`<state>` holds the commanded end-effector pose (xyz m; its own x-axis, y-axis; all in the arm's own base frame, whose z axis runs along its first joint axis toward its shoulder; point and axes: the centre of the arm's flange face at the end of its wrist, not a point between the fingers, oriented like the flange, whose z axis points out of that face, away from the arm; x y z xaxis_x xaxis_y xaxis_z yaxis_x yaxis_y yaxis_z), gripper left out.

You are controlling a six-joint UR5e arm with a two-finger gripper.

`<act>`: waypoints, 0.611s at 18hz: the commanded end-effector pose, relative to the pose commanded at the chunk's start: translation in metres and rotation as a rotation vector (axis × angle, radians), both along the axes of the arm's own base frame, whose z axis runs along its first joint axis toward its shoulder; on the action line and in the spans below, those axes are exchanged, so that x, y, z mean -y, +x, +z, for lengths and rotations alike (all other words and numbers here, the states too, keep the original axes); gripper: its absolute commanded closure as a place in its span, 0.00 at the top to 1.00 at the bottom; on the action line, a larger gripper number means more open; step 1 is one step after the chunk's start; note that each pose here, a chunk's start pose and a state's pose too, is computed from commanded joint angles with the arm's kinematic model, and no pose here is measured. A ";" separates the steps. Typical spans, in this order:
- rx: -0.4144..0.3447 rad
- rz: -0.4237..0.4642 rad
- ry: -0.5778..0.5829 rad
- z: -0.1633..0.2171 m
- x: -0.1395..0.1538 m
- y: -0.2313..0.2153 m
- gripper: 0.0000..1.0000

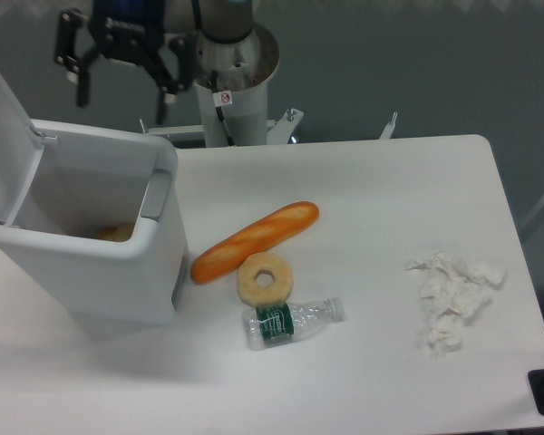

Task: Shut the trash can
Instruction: 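Move the gripper over toward the raised lid of the trash can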

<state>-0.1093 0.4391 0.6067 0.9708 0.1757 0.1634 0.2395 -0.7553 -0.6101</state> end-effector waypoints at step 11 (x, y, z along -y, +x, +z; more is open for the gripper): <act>0.081 -0.084 0.097 0.026 0.006 0.040 1.00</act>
<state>-0.0697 0.4332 0.6324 0.9644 0.0742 0.2539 0.2292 -0.7133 -0.6623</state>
